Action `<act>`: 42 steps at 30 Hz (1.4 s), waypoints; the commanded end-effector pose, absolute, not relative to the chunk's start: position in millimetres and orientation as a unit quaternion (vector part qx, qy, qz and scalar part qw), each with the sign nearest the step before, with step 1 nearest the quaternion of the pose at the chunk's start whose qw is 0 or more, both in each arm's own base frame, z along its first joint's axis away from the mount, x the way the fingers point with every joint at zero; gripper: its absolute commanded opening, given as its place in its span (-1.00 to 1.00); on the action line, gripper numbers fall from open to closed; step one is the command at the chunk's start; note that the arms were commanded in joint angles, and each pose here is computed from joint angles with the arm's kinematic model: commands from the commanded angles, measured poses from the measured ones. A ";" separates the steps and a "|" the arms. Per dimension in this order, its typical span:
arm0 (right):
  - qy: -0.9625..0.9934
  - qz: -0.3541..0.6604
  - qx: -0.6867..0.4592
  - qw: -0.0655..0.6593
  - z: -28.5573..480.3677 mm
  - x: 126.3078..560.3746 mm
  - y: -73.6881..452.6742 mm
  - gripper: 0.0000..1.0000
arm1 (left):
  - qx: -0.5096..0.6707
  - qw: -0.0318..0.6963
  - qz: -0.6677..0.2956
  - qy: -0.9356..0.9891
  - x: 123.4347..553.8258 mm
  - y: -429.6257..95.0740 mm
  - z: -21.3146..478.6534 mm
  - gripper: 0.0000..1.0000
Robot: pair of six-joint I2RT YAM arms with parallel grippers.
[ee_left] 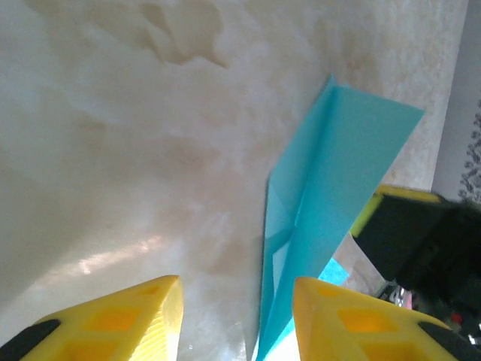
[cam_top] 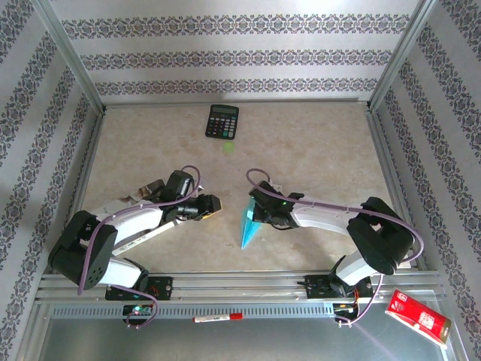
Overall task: Fold a paper plane with a square sheet of paper (pick it up from the middle)
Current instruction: Move a paper plane to the center of the table.
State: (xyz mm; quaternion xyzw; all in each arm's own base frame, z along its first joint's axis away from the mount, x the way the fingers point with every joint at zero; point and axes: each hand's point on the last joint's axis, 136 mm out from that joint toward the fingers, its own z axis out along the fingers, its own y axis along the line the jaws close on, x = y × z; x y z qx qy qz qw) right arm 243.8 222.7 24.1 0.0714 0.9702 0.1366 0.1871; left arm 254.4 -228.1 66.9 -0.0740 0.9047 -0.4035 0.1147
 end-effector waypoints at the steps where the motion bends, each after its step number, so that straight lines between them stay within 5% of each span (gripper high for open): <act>1: 0.960 0.206 0.064 0.181 27.2 244.2 236.1 -0.96 | -0.028 0.120 -0.427 0.896 251.6 -252.4 76.0 -0.12; 13: 0.950 0.243 0.091 0.174 13.2 242.6 221.5 -0.97 | 0.014 0.062 -0.437 0.897 245.8 -305.7 50.6 -0.08; 27: 0.906 0.369 0.133 0.161 15.1 246.9 203.3 -1.00 | 0.019 0.045 -0.409 0.911 255.2 -310.1 43.7 -0.08; 34: 0.909 0.367 0.128 0.152 12.7 248.8 202.2 -1.00 | 0.037 0.046 -0.377 0.924 257.8 -310.4 41.4 -0.26; 42: 0.903 0.375 0.141 0.155 14.0 251.6 192.4 -1.00 | 0.040 0.057 -0.318 0.946 266.0 -298.8 27.7 -0.20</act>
